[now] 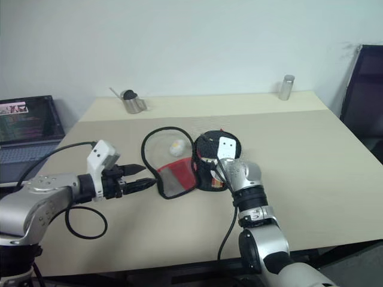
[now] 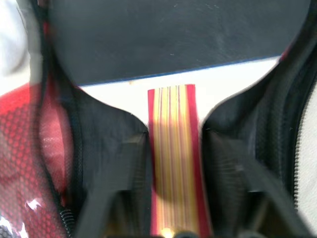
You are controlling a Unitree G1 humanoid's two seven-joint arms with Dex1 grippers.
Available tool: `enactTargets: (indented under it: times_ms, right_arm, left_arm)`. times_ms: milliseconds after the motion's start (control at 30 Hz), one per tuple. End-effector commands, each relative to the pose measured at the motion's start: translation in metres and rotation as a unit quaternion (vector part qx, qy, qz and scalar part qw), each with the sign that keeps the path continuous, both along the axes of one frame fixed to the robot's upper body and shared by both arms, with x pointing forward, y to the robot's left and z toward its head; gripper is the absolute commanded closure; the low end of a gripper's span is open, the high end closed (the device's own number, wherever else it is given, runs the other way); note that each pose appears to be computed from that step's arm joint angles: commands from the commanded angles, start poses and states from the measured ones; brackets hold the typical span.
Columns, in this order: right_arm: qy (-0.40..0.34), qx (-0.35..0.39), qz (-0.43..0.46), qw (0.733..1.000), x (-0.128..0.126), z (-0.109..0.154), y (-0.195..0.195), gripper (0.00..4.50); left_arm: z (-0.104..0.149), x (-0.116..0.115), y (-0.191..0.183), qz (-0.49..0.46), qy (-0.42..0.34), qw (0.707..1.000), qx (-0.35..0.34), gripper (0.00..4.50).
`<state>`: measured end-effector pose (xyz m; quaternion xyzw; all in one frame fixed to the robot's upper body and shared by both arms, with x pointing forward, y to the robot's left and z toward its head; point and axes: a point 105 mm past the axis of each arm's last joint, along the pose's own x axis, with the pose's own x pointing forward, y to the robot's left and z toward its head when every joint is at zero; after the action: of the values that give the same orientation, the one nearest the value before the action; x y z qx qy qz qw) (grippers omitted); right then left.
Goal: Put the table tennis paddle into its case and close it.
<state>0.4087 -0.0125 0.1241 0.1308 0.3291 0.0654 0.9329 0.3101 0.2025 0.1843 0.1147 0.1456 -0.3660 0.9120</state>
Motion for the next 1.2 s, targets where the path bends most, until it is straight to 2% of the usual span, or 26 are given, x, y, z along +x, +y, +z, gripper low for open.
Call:
enactTargets:
  times_ms: [33,133,167,233,300,433,500,567,700,833,967,1067,1200]
  right_arm:
    - [0.046,0.078,0.088,0.992,-0.043,-0.014,0.084,1.18]
    - [0.036,0.079,0.096,0.992,-0.041,-0.009,0.082,0.13]
    - [0.03,0.078,0.099,0.992,-0.04,-0.006,0.08,0.03]
    - [-0.012,0.075,0.111,0.991,-0.031,0.012,0.069,0.03]
    - [-0.083,0.093,0.154,0.98,-0.027,0.042,0.06,0.03]
    - [-0.202,0.176,0.269,0.925,-0.044,0.098,0.034,0.03]
    - [-0.275,0.142,0.32,0.895,-0.049,0.114,-0.009,0.03]
    - [-0.285,0.094,0.357,0.884,-0.054,0.108,-0.033,0.03]
    - [-0.279,0.043,0.411,0.867,-0.064,0.096,-0.053,0.03]
    - [-0.283,0.044,0.474,0.833,-0.08,0.096,-0.047,0.03]
    - [-0.287,0.039,0.522,0.802,-0.092,0.094,-0.049,0.03]
    - [-0.281,0.027,0.536,0.796,-0.095,0.089,-0.058,0.03]
    - [-0.283,0.005,0.537,0.795,-0.095,0.089,-0.071,0.03]
  left_arm:
    - [0.016,-0.002,-0.003,-0.011,-0.028,1.0,0.005,0.95]
    - [0.017,0.0,-0.003,-0.008,-0.034,0.999,0.005,0.95]
    - [0.018,0.002,-0.003,-0.005,-0.038,0.999,0.004,0.95]
    - [0.02,0.008,0.001,0.012,-0.045,0.999,-0.002,0.95]
    - [0.02,0.015,0.004,0.027,-0.049,0.998,-0.008,0.95]
    - [0.014,0.031,0.005,0.053,-0.041,0.997,-0.025,0.95]
    - [0.001,0.045,0.018,0.103,-0.021,0.994,-0.028,0.95]
    - [-0.008,0.055,0.033,0.15,-0.011,0.988,-0.025,0.95]
    - [-0.014,0.061,0.05,0.191,-0.014,0.981,-0.023,0.95]
    - [-0.015,0.058,0.064,0.21,-0.019,0.977,-0.022,0.95]
    - [-0.015,0.066,0.085,0.25,-0.031,0.968,-0.015,0.95]
    - [-0.014,0.07,0.094,0.257,-0.035,0.966,-0.017,0.95]
    - [-0.022,0.082,0.119,0.321,-0.027,0.947,-0.017,0.95]
